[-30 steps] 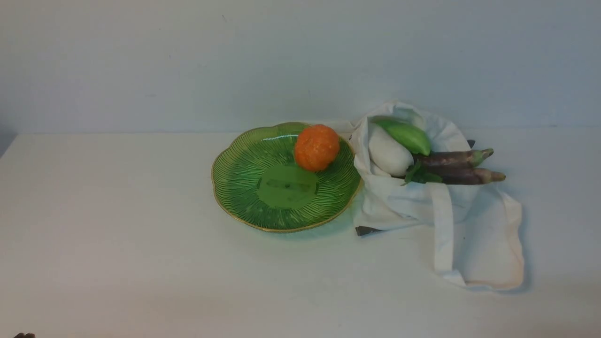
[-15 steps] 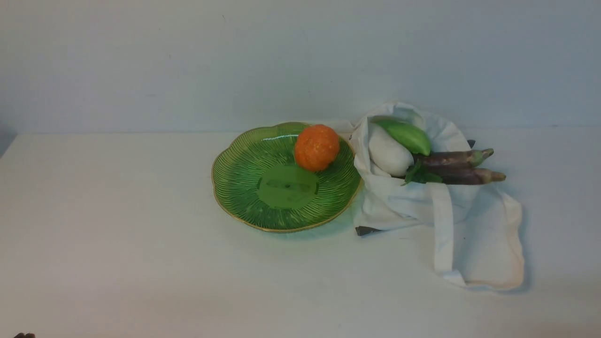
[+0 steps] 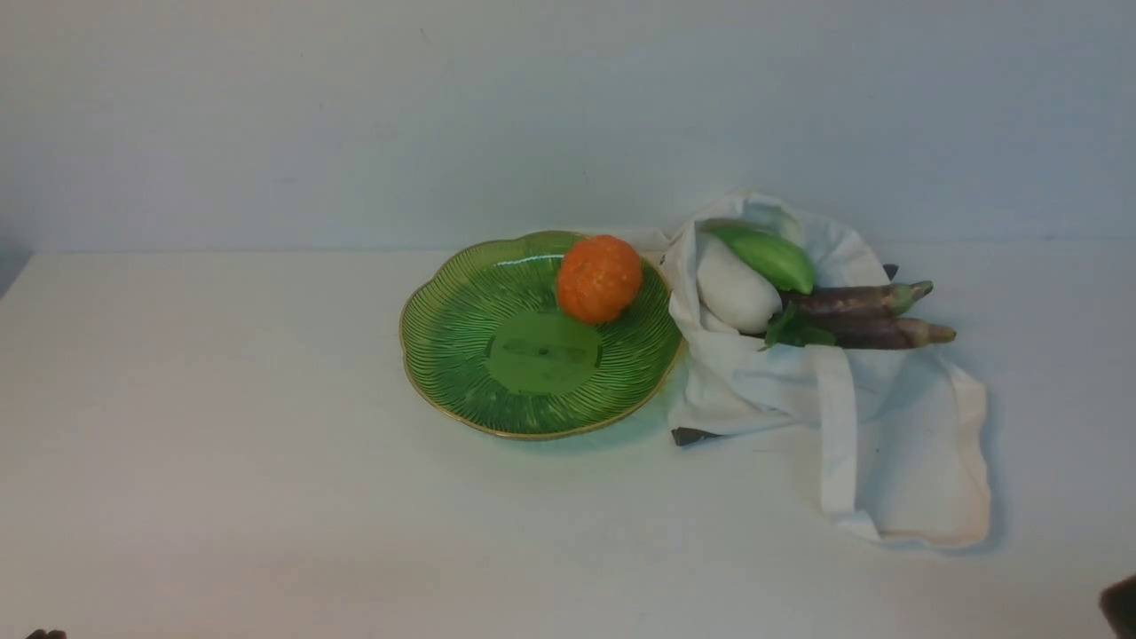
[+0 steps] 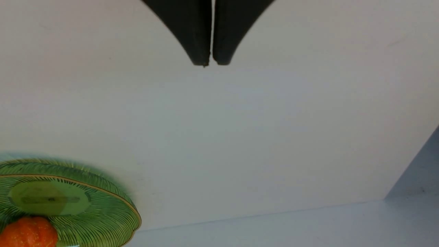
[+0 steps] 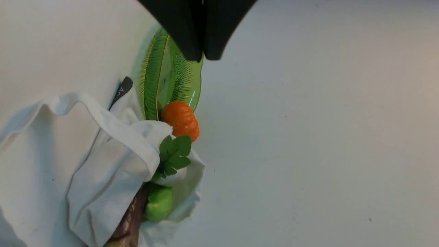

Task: Take vegetables from cloth bag on white table place on plate.
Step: 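Reach into the cloth bag and grasp a vegetable inside it with the right gripper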

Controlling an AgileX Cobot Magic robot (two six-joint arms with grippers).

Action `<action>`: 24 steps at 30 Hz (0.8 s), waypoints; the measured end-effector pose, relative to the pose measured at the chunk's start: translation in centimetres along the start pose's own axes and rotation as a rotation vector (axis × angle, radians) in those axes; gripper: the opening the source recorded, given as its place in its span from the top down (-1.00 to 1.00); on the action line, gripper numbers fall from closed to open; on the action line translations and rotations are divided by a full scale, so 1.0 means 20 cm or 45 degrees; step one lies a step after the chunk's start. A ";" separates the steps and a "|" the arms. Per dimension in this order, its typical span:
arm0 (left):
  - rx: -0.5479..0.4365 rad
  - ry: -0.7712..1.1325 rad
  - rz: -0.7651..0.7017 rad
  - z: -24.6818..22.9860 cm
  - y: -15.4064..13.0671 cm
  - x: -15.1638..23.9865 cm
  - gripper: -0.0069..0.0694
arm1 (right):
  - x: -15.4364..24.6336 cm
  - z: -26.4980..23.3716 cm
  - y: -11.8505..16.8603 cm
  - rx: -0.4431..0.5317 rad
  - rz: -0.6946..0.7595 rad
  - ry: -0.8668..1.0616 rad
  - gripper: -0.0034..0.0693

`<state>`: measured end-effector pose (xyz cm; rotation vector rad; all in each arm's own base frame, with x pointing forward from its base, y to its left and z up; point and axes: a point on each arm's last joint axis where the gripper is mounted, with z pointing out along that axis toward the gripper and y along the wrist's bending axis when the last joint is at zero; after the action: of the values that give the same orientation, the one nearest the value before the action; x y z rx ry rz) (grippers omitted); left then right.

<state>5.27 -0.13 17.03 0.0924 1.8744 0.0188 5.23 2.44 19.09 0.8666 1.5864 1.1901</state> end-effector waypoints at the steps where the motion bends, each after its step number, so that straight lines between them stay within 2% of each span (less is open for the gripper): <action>1: 0.000 0.000 0.000 0.00 0.00 0.00 0.83 | 0.01 0.00 0.00 -0.002 -0.040 0.019 0.95; 4: 0.000 0.000 0.000 0.00 0.00 0.00 0.83 | 0.02 -0.01 0.03 -0.030 -0.189 0.074 0.95; 5: 0.000 0.000 0.000 0.00 0.00 0.00 0.83 | 0.01 -0.03 0.11 -0.093 -0.333 0.089 0.95; 6: 0.000 0.000 0.000 0.00 0.00 0.00 0.83 | 0.01 -0.03 0.12 -0.104 -0.359 0.088 0.95; 7: 0.000 0.000 0.000 0.00 0.00 0.00 0.83 | -0.01 -0.07 0.25 -0.207 -0.561 0.053 0.95; 9: 0.000 0.000 0.000 0.00 0.00 0.00 0.83 | -0.05 -0.16 0.45 -0.346 -0.850 -0.043 0.95; 10: 0.000 0.000 0.000 0.00 0.00 0.00 0.83 | -0.06 -0.17 0.48 -0.366 -0.899 -0.063 0.95; 11: 0.000 0.000 0.000 0.00 0.00 0.00 0.83 | -0.08 -0.22 0.60 -0.438 -1.051 -0.109 0.95; 12: 0.000 0.000 0.000 0.00 0.00 0.00 0.83 | -0.09 -0.24 0.65 -0.433 -1.138 -0.137 0.95; 14: 0.000 0.000 0.000 0.00 0.00 0.00 0.83 | -0.11 -0.24 0.73 -0.400 -1.283 -0.127 0.95; 16: 0.000 0.000 0.000 0.00 0.00 0.00 0.83 | -0.14 -0.17 0.79 -0.294 -1.403 -0.026 0.94; 17: 0.000 0.000 0.000 0.00 0.00 0.00 0.83 | -0.14 -0.14 0.79 -0.256 -1.424 0.014 0.94; 19: 0.000 0.000 0.000 0.00 0.00 0.00 0.83 | -0.17 0.00 0.77 -0.088 -1.449 0.183 0.93; 21: 0.000 0.000 0.000 0.00 0.00 0.00 0.83 | -0.19 0.13 0.73 0.055 -1.423 0.321 0.93; 23: 0.000 0.000 0.000 0.00 0.00 0.00 0.83 | -0.21 0.22 0.70 0.144 -1.405 0.406 0.92; 24: 0.000 0.000 0.000 0.00 0.00 0.00 0.83 | -0.22 0.35 0.66 0.243 -1.395 0.511 0.92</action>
<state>5.27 -0.13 17.03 0.0924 1.8744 0.0188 13.20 4.09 32.29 -0.2194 2.0738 0.4121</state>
